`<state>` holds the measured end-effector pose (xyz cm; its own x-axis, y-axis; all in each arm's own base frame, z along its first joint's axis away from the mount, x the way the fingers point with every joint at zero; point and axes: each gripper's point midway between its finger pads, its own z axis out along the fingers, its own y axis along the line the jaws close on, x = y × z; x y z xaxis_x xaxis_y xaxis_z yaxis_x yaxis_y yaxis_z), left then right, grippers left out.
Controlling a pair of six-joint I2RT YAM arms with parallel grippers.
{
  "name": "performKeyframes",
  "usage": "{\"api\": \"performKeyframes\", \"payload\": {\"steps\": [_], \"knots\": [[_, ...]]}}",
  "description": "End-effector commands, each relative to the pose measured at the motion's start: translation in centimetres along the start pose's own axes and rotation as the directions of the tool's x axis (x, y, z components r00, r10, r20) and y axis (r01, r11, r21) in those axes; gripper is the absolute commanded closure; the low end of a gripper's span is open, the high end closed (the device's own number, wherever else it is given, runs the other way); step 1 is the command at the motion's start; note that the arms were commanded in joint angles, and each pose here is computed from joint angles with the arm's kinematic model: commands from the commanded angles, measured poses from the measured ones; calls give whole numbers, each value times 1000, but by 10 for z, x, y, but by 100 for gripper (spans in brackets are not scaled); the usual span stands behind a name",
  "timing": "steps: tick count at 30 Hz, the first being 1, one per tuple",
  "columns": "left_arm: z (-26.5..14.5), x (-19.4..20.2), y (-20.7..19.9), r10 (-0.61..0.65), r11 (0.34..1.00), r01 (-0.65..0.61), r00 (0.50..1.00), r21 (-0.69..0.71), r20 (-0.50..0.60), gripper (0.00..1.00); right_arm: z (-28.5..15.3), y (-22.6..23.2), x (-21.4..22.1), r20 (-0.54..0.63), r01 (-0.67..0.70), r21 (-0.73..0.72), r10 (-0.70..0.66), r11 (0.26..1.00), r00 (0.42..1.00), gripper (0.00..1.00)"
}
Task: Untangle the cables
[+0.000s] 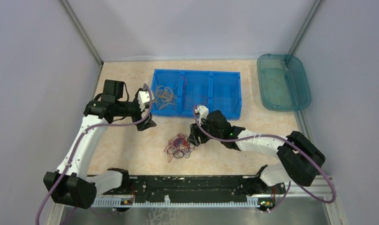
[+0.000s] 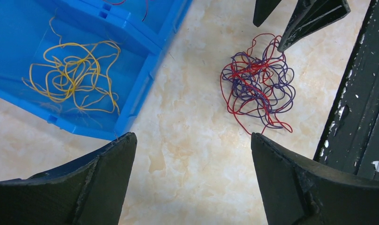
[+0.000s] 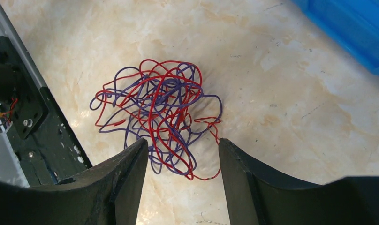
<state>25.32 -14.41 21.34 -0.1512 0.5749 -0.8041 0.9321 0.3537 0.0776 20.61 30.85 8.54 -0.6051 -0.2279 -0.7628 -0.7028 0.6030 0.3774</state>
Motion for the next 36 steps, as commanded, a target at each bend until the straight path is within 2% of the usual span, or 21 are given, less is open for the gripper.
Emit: {"api": "performKeyframes", "payload": {"steps": [1,10,13,20,28,36], "knots": [[-5,-3,-14,59,998,-60,998,35,29,4,6,14,-19,56,57,-65,-54,996,997,43],[-7,-7,-14,70,997,-71,997,33,44,5,22,16,-13,-15,115,-107,-117,988,993,50],[-8,-10,-13,69,997,-71,996,31,53,5,24,16,-16,-10,125,-112,-127,986,992,62],[-7,-10,-16,62,997,-64,996,42,62,6,17,25,-35,70,158,-134,-150,978,986,100],[-12,-22,-21,91,994,-97,990,53,103,7,-13,56,-77,234,194,-204,-144,960,962,100],[-21,-56,-47,178,973,-207,955,104,237,7,-66,116,-144,448,249,-384,-57,889,892,100]]}}
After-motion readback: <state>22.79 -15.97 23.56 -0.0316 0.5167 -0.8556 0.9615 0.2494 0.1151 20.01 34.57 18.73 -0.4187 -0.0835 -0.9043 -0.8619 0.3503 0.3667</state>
